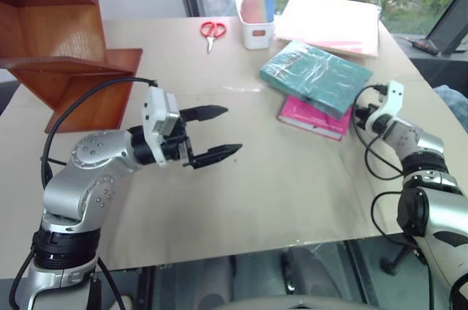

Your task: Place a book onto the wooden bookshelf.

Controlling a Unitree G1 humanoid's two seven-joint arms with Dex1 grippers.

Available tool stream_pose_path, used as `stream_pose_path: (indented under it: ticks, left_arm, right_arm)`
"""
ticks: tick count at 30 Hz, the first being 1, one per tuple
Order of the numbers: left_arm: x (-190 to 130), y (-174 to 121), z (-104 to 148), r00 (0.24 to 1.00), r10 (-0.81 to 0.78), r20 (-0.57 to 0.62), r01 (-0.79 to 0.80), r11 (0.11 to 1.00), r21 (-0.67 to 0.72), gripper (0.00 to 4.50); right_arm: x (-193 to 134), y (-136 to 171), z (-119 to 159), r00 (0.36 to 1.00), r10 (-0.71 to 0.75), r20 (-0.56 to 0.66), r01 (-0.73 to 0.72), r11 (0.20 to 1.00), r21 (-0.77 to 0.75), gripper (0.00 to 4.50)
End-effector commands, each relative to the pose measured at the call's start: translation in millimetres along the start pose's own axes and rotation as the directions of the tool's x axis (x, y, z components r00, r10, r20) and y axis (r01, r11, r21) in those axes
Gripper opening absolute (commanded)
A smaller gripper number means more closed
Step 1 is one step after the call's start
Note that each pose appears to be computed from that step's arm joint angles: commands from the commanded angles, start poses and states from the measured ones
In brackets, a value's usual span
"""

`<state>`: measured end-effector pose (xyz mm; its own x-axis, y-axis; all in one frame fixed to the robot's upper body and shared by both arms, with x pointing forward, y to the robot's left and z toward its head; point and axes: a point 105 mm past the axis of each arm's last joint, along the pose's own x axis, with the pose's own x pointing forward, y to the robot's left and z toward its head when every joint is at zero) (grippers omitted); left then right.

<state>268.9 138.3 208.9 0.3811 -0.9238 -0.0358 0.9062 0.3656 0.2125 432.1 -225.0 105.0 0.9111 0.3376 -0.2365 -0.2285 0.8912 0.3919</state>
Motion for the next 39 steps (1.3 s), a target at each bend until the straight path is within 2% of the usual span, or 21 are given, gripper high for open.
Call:
stream_pose_path:
  ticks: [1, 7, 14, 19, 23, 25, 28, 33, 39]
  left_arm:
    - [-1.6, -5.0, 11.1, 1.0, -0.007, 0.018, 0.006, 0.999, 0.042, 4.5]
    - [0.8, -3.6, 9.8, 1.0, -0.014, 0.022, 0.014, 0.999, 0.035, 4.5]
    - [2.0, -3.2, 9.5, 0.999, -0.022, 0.023, 0.021, 0.999, 0.033, 4.5]
    - [-0.6, -1.9, 6.6, 1.0, -0.018, 0.016, 0.018, 0.999, 0.027, 4.5]
    - [-3.3, 1.1, 0.5, 1.0, -0.005, 0.007, 0.004, 1.0, 0.01, 4.5]
    - [-5.8, 1.8, -6.0, 1.0, -0.003, -0.009, 0.003, 1.0, -0.001, 4.5]
    - [-8.2, 4.5, -11.9, 1.0, 0.005, -0.022, -0.005, 1.0, -0.006, 4.5]
    - [-10.2, 6.5, -14.0, 0.999, 0.019, -0.026, -0.019, 1.0, -0.002, 4.5]
    - [-13.4, 2.8, -14.0, 0.999, 0.046, -0.025, -0.046, 0.999, 0.003, 4.5]
  right_arm:
    - [-0.7, 17.2, -29.9, 0.99, 0.114, -0.084, -0.112, 0.993, 0.032, 0.01]
    - [-15.1, 54.9, -47.6, 0.951, 0.282, -0.125, -0.282, 0.959, 0.018, 0.01]
    - [-45.7, 68.6, -51.7, 0.941, 0.31, -0.132, -0.312, 0.95, 0.006, 0.01]
    - [-91.2, 92.7, -51.1, 0.904, 0.393, -0.166, -0.41, 0.908, -0.084, 0.01]
    - [-116.7, 131.4, -42.3, 0.846, 0.504, -0.177, -0.529, 0.835, -0.151, 0.01]
    - [-107.7, 145.1, -31.5, 0.854, 0.499, -0.148, -0.52, 0.83, -0.202, 0.01]
    - [-76.7, 156.7, -12.4, 0.901, 0.423, -0.096, -0.432, 0.857, -0.281, 0.01]
    - [-41.7, 173.2, -7.2, 0.927, 0.353, -0.127, -0.373, 0.828, -0.418, 0.01]
    - [-4.9, 152.7, -16.3, 0.966, 0.199, -0.166, -0.255, 0.842, -0.475, 0.01]
